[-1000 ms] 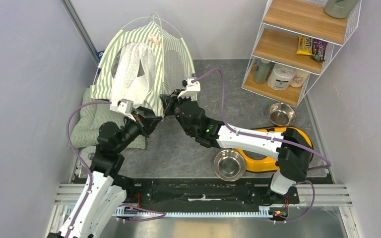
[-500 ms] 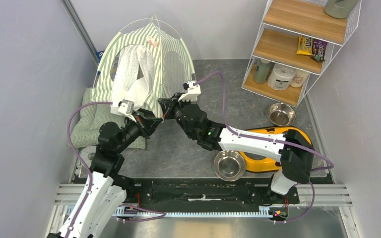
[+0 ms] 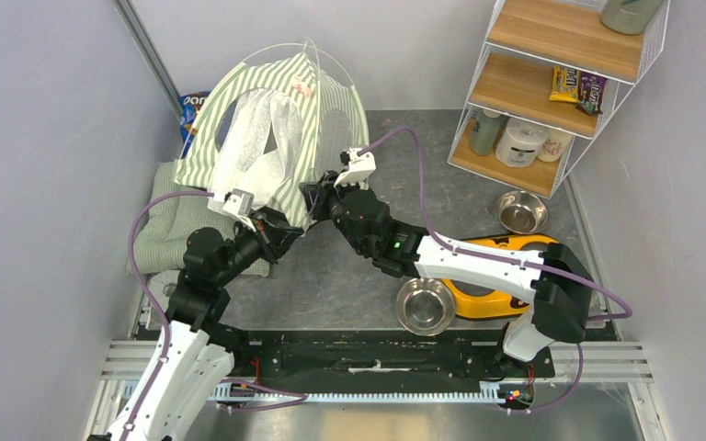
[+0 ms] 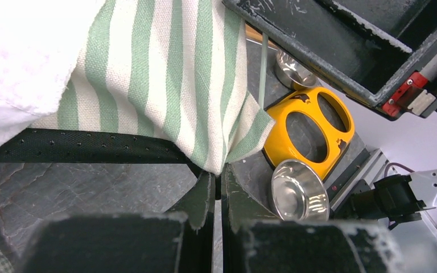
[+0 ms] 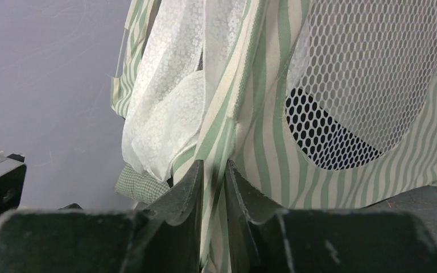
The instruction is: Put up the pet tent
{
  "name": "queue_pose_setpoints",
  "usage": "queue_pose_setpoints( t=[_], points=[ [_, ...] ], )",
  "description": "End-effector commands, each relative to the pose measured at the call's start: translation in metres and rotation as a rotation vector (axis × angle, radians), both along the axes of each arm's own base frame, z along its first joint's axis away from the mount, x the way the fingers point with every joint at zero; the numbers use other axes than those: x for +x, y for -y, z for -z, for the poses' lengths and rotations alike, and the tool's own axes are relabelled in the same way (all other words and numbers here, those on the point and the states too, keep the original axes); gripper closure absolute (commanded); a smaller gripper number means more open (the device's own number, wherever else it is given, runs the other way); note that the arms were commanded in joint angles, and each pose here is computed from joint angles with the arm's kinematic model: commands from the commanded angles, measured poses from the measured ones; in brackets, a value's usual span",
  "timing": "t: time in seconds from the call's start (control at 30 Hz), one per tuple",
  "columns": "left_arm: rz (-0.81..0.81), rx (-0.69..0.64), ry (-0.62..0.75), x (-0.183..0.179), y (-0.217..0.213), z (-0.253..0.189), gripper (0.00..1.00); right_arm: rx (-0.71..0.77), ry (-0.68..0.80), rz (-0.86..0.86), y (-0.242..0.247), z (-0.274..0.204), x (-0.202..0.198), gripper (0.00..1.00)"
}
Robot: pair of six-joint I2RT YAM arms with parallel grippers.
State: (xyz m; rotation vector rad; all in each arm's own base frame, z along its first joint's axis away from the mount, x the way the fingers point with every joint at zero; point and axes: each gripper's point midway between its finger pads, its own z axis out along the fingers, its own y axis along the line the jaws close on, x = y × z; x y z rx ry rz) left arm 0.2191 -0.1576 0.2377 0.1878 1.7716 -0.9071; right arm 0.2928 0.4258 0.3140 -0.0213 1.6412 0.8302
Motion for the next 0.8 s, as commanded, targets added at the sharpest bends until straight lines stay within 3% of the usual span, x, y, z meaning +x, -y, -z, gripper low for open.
queue_pose_setpoints(
  t=[0.0,0.17,0.33,0.5,0.77],
  points=[
    [0.070,0.006,0.024,-0.012,0.007,-0.011,0.98,0.061,0.054,-0.013,0.006,-0.042,0.004,0.76],
    [0.068,0.011,0.016,-0.013,0.006,-0.010,0.98,0.078,0.030,-0.012,0.006,-0.036,0.011,1.00],
    [0.090,0.005,0.003,-0.019,0.008,-0.009,0.98,0.108,0.061,0.023,0.004,-0.035,0.022,1.00],
    [0.113,-0.004,0.000,-0.024,0.011,-0.010,0.98,0.238,0.091,0.093,0.008,-0.051,0.032,1.00],
    [0.125,-0.027,0.032,-0.025,0.013,-0.021,0.98,0.211,0.099,0.115,0.000,-0.044,0.035,1.00]
  ],
)
